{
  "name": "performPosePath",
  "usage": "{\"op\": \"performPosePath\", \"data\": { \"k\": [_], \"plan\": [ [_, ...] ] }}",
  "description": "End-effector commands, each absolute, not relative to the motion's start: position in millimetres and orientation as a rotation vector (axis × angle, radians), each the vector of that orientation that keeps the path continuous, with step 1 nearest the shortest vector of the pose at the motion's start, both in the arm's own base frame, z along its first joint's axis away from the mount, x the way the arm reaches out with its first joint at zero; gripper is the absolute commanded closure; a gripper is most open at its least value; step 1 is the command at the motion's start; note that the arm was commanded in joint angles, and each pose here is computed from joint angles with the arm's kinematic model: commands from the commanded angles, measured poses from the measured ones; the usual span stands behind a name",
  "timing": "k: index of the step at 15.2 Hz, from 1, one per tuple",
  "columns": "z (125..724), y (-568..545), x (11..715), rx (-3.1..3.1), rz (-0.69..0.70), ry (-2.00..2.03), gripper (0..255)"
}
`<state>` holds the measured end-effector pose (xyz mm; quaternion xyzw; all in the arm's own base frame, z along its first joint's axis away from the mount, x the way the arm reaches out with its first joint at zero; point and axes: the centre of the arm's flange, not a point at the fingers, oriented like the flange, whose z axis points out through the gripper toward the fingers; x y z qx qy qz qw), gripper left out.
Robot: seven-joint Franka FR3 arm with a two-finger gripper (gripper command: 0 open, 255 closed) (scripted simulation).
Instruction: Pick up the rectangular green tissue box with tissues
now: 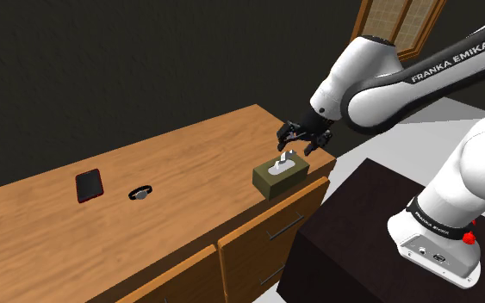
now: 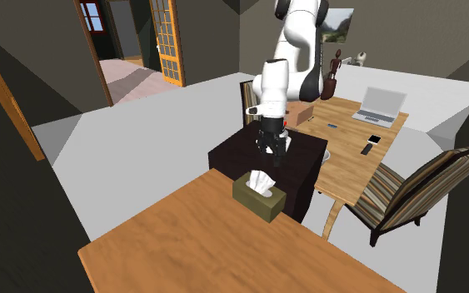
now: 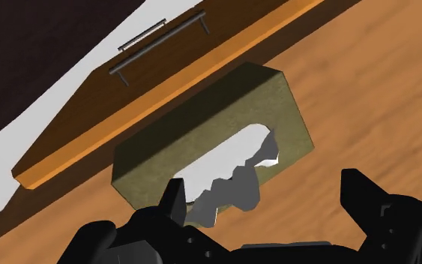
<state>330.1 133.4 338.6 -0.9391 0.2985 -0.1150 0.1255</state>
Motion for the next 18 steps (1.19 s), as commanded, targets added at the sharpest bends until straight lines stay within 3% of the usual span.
{"op": "performPosePath", "data": {
  "k": [1, 12, 13, 18],
  "plan": [
    [320, 149, 340, -2.677, -0.387, 0.941, 0],
    [271, 156, 346, -2.650, -0.408, 0.974, 0],
    [271, 155, 346, -2.651, -0.408, 0.975, 255],
    [271, 155, 346, -2.650, -0.408, 0.975, 255]
  ]
}}
